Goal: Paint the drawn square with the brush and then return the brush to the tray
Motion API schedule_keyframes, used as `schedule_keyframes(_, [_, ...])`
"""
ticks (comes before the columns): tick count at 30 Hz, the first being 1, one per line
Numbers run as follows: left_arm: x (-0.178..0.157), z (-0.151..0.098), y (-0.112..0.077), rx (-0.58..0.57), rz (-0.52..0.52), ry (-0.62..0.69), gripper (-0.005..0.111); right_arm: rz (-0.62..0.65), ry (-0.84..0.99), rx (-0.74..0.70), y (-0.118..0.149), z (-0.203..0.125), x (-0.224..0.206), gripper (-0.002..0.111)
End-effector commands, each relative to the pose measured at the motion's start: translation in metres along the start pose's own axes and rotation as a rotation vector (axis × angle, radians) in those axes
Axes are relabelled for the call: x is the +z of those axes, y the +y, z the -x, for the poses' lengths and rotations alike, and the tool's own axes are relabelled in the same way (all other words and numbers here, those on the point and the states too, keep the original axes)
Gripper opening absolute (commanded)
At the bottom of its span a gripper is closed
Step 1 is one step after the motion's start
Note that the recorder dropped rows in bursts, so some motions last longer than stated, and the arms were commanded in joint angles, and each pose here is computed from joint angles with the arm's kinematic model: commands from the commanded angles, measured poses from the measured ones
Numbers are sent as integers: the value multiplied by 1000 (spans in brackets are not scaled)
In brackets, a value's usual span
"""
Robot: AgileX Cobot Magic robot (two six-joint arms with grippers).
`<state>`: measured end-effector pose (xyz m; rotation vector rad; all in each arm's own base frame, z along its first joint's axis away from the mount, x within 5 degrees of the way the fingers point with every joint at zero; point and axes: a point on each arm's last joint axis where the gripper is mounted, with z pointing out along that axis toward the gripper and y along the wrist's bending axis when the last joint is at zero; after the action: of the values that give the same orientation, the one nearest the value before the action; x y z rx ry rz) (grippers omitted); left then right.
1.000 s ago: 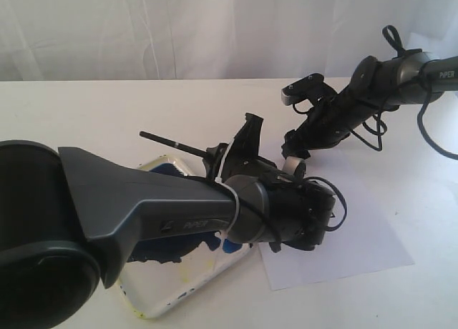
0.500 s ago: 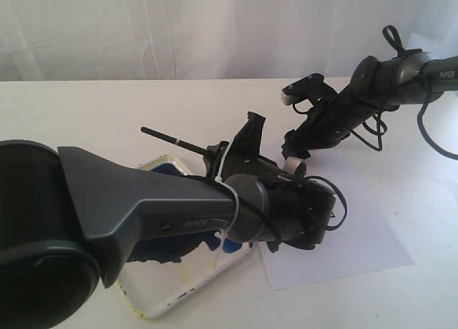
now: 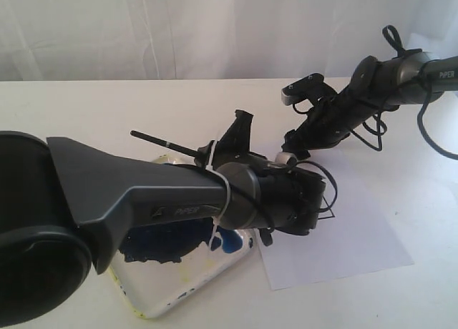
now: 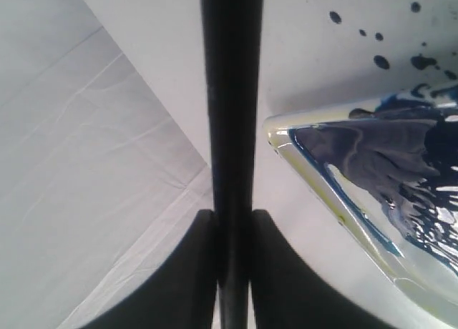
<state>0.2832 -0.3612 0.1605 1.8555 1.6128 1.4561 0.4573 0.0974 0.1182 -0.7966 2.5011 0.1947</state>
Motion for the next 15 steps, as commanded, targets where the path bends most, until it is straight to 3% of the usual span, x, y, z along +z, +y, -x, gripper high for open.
schedule_keyframes(1, [-2, -14, 1, -22, -49, 93, 0, 13, 55, -28, 0, -10, 9, 73])
schedule_keyframes(15, [1, -16, 0, -11, -67, 96, 0, 11, 53, -28, 0, -10, 9, 73])
